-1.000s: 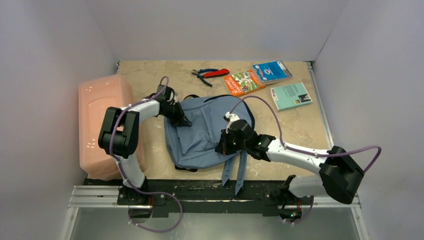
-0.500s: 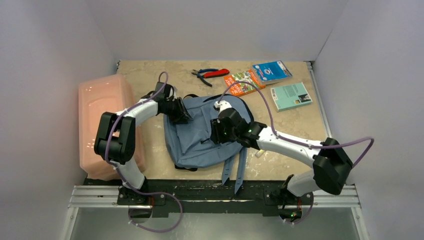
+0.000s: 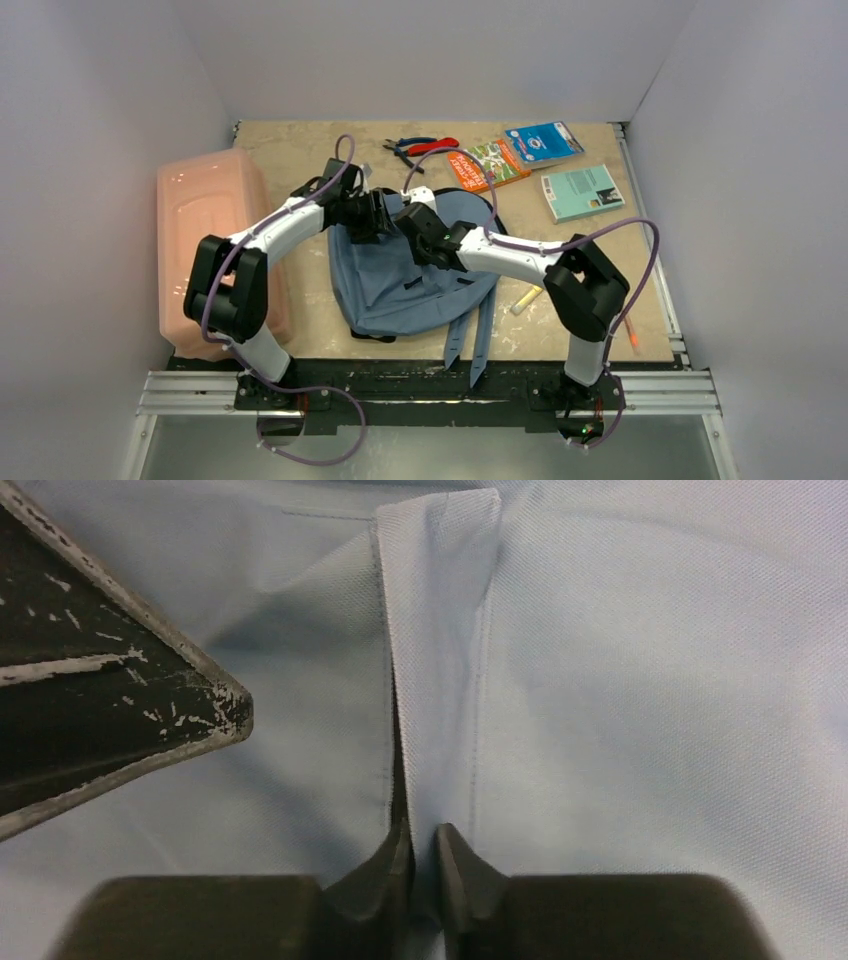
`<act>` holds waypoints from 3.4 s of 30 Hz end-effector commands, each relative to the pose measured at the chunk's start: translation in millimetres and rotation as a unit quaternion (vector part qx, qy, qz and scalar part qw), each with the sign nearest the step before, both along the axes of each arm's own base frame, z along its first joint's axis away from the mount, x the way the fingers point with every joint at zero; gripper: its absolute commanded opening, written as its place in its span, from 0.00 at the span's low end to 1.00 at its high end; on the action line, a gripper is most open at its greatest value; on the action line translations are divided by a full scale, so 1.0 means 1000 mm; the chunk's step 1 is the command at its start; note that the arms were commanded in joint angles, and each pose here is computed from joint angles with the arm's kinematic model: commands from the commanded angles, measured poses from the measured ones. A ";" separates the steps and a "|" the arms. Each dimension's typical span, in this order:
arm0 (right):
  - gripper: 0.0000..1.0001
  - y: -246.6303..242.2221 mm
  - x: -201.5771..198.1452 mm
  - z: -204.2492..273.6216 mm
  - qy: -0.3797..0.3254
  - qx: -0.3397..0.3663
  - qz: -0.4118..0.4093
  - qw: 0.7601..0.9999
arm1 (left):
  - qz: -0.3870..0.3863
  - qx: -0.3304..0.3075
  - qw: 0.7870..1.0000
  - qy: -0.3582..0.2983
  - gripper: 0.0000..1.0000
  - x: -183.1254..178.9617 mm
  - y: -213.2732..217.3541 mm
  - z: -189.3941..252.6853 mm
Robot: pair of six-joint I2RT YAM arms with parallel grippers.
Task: Pack the student bag
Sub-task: Unzip the student bag at the center of the board.
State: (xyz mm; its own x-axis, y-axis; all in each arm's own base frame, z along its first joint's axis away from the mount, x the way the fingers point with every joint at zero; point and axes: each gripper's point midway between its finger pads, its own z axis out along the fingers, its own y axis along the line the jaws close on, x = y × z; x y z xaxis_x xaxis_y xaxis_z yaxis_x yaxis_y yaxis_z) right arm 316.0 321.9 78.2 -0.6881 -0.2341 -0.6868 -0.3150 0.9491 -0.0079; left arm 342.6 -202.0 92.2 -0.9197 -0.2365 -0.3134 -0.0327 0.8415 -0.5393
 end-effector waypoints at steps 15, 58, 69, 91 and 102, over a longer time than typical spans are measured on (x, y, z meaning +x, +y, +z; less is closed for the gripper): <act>0.00 0.012 -0.005 0.053 -0.013 0.353 0.004 0.936 | -0.020 -0.018 0.997 0.078 0.52 -0.028 -0.051 -0.001; 0.00 0.005 0.000 0.045 -0.014 0.287 0.028 0.958 | -0.031 0.033 0.998 -0.040 0.00 -0.003 -0.027 0.060; 0.39 -0.002 0.008 0.062 -0.030 0.168 0.019 0.985 | -0.051 0.017 0.993 -0.107 0.19 -0.005 -0.018 0.093; 0.62 0.069 0.011 0.039 0.047 0.234 0.006 0.971 | 0.031 0.094 0.954 -0.284 0.82 -0.018 0.049 0.181; 0.81 0.047 0.037 0.010 0.039 0.195 -0.086 0.976 | 0.018 0.089 0.958 -0.273 0.83 -0.018 0.040 0.171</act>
